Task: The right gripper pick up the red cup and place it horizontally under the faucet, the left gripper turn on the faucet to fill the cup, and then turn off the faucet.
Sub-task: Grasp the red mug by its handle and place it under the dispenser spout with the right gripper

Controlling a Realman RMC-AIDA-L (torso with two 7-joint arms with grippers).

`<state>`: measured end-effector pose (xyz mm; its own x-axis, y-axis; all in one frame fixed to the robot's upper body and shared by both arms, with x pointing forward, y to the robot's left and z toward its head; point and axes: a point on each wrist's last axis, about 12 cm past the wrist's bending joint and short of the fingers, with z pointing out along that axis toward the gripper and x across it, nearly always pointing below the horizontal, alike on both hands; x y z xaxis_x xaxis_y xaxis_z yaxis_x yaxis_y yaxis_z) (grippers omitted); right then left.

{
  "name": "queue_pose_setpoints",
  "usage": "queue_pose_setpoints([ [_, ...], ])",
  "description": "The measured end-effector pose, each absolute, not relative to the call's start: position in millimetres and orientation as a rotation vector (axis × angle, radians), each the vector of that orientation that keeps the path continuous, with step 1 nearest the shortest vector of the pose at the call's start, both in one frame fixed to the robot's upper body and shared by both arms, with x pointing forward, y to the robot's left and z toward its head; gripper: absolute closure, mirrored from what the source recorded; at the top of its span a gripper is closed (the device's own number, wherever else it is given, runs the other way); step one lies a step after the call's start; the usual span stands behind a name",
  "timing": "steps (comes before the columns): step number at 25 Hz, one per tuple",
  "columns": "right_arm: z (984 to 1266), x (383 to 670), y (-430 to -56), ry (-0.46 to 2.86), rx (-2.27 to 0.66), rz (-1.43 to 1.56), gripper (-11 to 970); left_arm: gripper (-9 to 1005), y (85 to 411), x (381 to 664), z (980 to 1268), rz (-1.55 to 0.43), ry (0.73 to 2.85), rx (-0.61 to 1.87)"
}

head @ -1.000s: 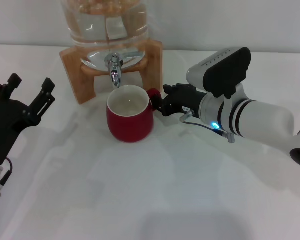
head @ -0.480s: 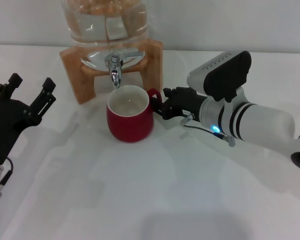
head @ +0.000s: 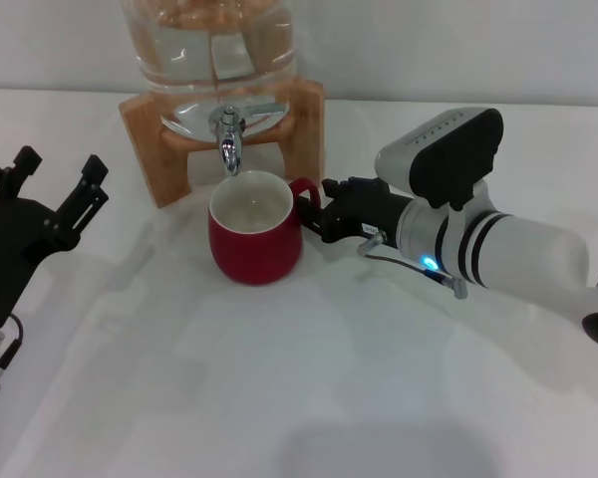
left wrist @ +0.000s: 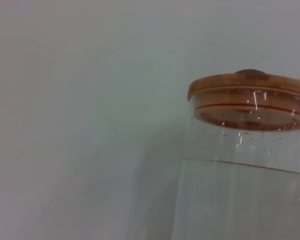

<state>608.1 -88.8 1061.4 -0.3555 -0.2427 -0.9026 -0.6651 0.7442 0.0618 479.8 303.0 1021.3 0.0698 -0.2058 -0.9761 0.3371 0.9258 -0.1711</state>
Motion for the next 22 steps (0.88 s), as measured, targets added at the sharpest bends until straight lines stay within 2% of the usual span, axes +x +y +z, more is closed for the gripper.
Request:
queue_pose_setpoints([
  [22, 1062.6, 606.1, -85.7, 1.912, -0.724, 0.528, 520, 105, 303.5, 482.0, 1020.8, -0.404, 1.456, 0.111],
])
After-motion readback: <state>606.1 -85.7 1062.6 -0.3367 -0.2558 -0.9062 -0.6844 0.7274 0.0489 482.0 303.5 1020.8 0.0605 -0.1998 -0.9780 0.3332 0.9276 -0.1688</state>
